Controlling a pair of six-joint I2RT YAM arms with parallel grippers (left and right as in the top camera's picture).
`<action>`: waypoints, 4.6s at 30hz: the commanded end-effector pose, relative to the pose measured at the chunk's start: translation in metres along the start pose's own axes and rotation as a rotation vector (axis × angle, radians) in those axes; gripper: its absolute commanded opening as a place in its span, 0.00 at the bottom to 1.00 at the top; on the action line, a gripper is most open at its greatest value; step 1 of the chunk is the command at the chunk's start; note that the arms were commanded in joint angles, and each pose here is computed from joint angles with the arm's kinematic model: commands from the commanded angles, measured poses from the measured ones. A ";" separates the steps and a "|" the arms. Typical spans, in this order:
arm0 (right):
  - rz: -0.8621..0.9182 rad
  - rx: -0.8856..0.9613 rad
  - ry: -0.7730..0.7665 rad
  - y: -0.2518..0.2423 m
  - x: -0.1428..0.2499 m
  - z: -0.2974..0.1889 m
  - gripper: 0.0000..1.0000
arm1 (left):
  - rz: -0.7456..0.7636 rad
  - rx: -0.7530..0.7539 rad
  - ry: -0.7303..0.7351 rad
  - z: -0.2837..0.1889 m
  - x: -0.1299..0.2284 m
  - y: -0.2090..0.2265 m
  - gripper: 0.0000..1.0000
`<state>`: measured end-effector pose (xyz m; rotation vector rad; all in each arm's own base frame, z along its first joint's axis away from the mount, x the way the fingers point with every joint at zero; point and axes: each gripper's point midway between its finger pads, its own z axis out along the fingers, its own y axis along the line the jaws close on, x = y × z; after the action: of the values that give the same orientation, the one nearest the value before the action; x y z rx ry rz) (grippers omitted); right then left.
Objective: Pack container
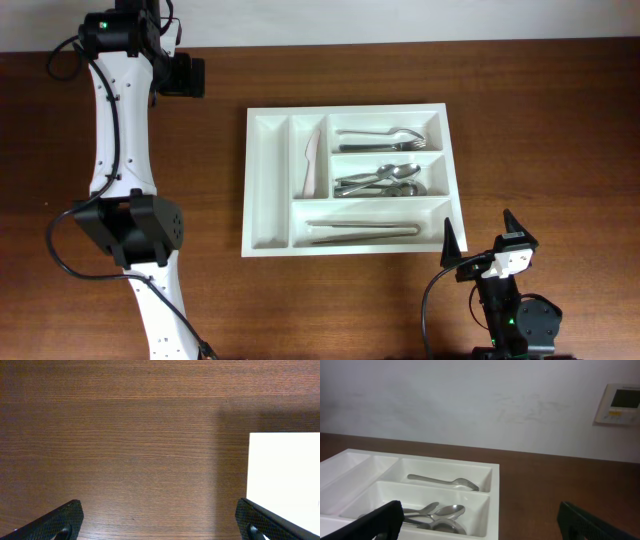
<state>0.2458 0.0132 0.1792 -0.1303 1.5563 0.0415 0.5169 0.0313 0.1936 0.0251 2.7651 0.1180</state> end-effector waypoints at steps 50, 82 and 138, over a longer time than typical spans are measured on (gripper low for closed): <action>0.008 0.004 -0.004 0.000 0.001 0.000 0.99 | -0.050 -0.138 -0.816 -0.400 0.109 0.031 0.99; 0.008 0.004 -0.004 0.000 0.001 0.000 0.99 | 0.030 0.057 -1.036 -0.152 0.254 -0.034 0.99; 0.008 0.004 -0.004 0.000 0.001 0.000 0.99 | -0.031 -0.053 -1.067 -0.066 0.270 -0.020 0.99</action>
<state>0.2458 0.0127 0.1786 -0.1272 1.5588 0.0394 0.2414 0.0123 0.1598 0.0298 1.6947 0.1093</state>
